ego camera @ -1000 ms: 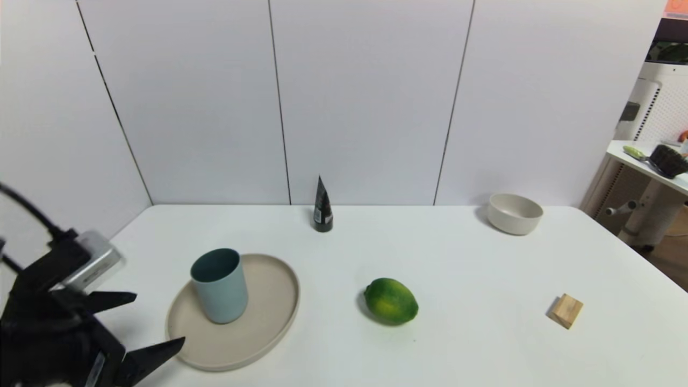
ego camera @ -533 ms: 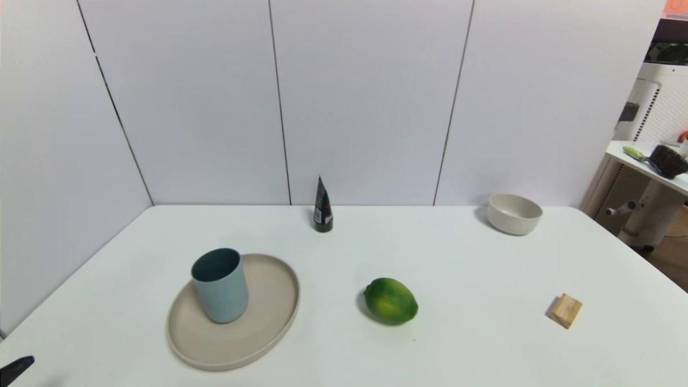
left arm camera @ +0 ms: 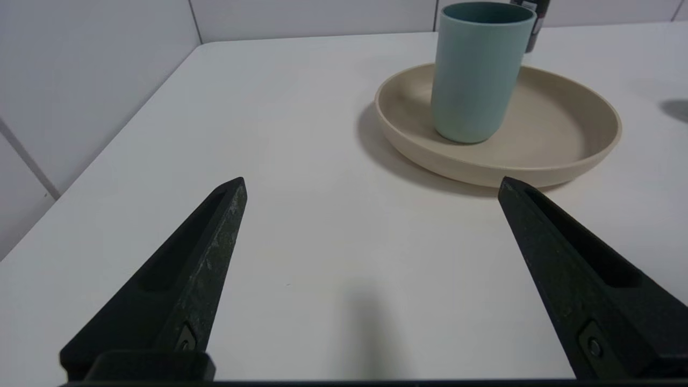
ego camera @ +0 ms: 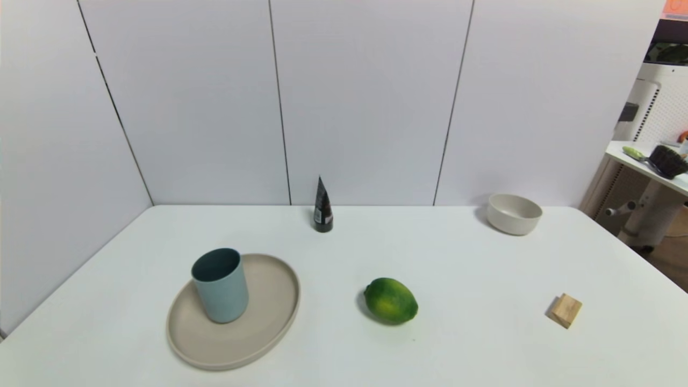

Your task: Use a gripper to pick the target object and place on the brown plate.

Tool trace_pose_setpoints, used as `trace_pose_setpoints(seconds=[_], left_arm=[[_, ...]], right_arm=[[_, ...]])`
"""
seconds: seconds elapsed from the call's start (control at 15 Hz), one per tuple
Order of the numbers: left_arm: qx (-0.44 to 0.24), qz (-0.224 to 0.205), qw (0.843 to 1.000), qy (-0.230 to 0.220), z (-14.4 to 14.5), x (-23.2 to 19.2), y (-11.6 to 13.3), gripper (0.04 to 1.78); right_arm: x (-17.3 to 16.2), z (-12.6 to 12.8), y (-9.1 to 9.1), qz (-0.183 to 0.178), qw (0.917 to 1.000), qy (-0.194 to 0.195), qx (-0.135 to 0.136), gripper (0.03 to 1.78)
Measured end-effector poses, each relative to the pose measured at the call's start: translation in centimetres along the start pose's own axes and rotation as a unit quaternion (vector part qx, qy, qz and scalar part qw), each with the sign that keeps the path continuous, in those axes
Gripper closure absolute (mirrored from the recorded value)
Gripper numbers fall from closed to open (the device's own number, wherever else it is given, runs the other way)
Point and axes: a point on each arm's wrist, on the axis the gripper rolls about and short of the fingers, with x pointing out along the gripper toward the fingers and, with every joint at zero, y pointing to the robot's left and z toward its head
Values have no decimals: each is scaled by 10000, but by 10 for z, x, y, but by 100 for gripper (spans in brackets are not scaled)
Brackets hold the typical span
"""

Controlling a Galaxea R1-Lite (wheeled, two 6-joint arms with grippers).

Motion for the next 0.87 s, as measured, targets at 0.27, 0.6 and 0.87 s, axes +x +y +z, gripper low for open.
trace_pose_setpoints(seconds=[0.27, 0.6, 0.87], left_arm=[[-49, 28, 10000, -64, 0, -1, 0, 13], [-51, 26, 10000, -71, 0, -1, 0, 13], [-51, 28, 10000, -71, 0, -1, 0, 13]], right_arm=[[0, 0, 0, 0, 10000, 0, -9, 11], [0, 0, 0, 0, 10000, 0, 1, 11], [0, 0, 0, 0, 10000, 0, -2, 11]])
